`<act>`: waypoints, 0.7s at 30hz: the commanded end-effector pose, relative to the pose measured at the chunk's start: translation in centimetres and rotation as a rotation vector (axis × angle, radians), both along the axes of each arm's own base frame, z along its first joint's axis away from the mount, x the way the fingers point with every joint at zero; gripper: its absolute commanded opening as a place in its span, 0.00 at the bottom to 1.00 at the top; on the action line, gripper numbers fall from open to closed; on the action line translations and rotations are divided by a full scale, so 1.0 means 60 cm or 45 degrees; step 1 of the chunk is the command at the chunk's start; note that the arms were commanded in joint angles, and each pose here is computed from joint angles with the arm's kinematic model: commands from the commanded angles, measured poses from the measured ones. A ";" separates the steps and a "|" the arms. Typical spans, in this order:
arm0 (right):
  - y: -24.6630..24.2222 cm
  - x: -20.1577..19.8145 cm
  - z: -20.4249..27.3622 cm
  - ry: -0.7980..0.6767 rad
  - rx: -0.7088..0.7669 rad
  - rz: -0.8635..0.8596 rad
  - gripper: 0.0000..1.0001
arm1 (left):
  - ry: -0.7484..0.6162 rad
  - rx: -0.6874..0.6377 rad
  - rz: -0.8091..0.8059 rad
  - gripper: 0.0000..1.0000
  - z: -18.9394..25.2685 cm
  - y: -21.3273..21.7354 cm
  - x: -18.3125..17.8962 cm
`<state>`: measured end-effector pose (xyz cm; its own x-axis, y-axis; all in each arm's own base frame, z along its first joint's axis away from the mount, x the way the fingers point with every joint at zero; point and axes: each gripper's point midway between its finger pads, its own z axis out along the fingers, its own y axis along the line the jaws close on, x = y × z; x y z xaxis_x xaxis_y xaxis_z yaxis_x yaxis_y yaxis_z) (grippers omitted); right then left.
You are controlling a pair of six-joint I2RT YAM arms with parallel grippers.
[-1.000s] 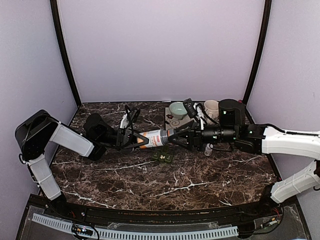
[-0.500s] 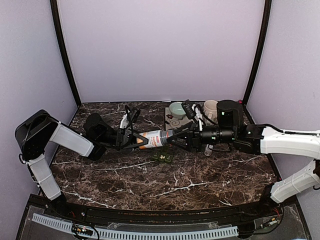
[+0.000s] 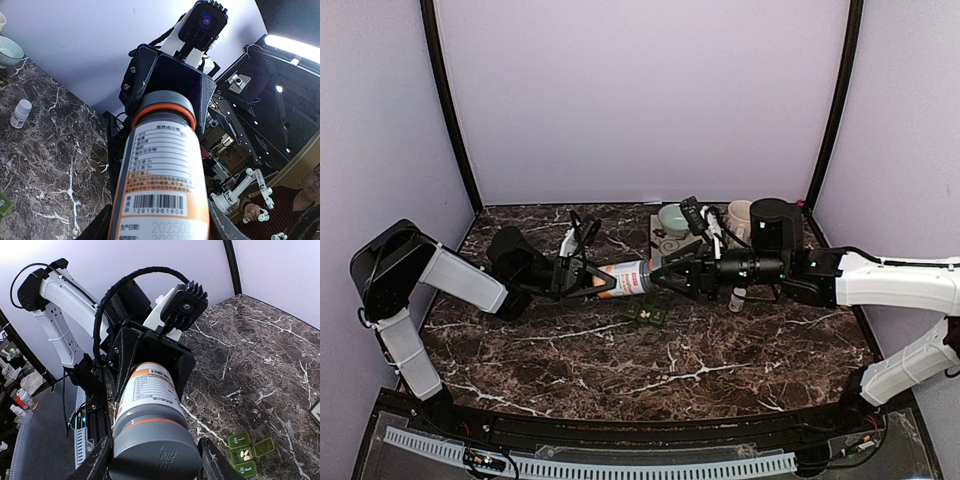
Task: Sort the pills into containers
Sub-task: Close the lid of the pill bottle on the pill bottle.
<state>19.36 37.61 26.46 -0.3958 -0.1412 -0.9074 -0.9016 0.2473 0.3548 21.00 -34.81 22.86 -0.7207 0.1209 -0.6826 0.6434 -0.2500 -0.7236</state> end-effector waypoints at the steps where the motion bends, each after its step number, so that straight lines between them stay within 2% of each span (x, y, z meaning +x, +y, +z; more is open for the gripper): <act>1: 0.014 -0.001 0.037 -0.052 0.078 0.020 0.03 | -0.109 -0.076 -0.009 0.00 0.048 0.005 -0.006; 21: 0.031 -0.008 0.028 -0.020 0.094 0.056 0.03 | -0.128 -0.092 -0.040 0.00 0.067 -0.003 -0.008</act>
<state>19.30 38.26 26.63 -0.3934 -0.1251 -0.9108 -0.9053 0.2253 0.3600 21.13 -34.83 23.55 -0.7125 0.1270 -0.6901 0.6464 -0.2637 -0.7159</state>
